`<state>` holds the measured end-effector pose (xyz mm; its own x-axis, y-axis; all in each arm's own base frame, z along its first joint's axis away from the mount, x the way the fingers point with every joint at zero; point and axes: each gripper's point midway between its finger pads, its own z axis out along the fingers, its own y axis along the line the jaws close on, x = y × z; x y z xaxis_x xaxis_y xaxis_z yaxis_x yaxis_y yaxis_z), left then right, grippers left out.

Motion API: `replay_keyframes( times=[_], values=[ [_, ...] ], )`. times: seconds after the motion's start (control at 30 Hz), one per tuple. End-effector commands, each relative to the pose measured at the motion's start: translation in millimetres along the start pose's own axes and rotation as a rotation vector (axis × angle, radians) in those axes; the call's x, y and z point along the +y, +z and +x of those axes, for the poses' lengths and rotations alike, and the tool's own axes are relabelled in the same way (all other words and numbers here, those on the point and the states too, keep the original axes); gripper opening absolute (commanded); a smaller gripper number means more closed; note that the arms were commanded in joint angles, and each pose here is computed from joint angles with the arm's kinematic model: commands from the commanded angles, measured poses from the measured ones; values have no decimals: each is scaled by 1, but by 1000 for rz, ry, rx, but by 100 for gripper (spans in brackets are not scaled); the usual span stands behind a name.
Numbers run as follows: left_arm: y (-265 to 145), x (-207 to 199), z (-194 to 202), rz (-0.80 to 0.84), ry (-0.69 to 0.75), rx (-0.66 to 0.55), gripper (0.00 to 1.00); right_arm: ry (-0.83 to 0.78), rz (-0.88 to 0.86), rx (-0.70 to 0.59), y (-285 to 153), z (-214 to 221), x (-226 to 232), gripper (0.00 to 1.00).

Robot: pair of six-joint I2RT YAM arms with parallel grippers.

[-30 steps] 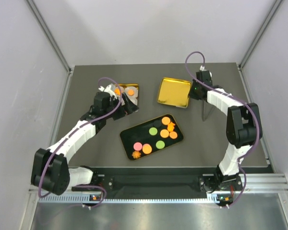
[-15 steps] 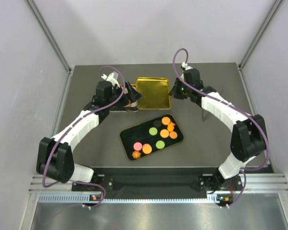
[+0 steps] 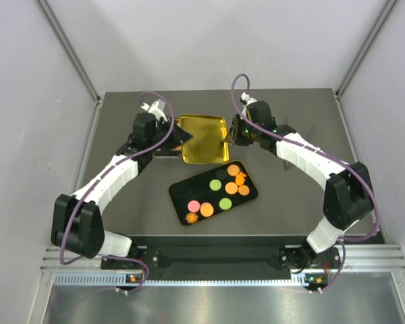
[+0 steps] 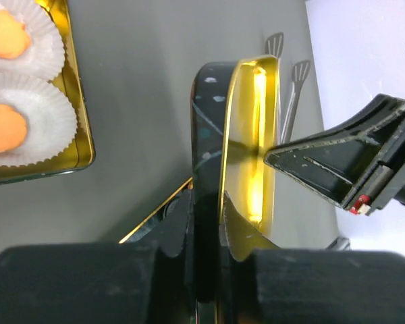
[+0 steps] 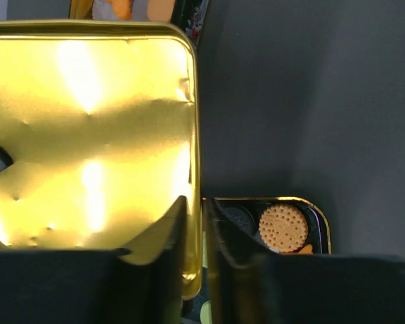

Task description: Pack the cookies

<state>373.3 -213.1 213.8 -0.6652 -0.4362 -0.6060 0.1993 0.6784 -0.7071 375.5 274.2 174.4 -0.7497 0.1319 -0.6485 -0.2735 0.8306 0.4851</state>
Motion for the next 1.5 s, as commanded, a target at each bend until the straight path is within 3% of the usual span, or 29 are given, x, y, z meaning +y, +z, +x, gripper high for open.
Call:
replay_keyframes(
  times=[0.0,0.07,0.1,0.2,0.3,0.5,0.77,1.03,1.23,1.47],
  values=[
    [-8,-22,-20,56,37,-53,0,-101,-85,-105,-22,-27,35,26],
    [-10,-20,-25,38,35,-62,0,-189,-44,-142,-26,-30,35,40],
    [-14,-12,-25,-10,11,-36,0,-222,15,-192,-35,-36,29,53],
    [-17,-2,-38,-57,-34,-18,0,-394,66,-297,-55,-37,42,72],
    [-23,6,-42,-75,-95,17,0,-578,7,-373,-73,-24,72,83],
    [-20,13,-35,-67,-177,102,0,-972,-39,-453,-88,24,126,87],
    [-22,12,-26,-24,-223,132,0,-1249,33,-431,-58,49,148,88],
    [-27,14,-23,-20,-227,141,0,-1377,166,-439,-29,42,142,86],
    [-32,12,-22,-10,-227,140,0,-1453,238,-459,-11,31,148,73],
    [-37,11,-22,-4,-232,142,0,-1496,281,-463,0,29,146,47]
  ],
)
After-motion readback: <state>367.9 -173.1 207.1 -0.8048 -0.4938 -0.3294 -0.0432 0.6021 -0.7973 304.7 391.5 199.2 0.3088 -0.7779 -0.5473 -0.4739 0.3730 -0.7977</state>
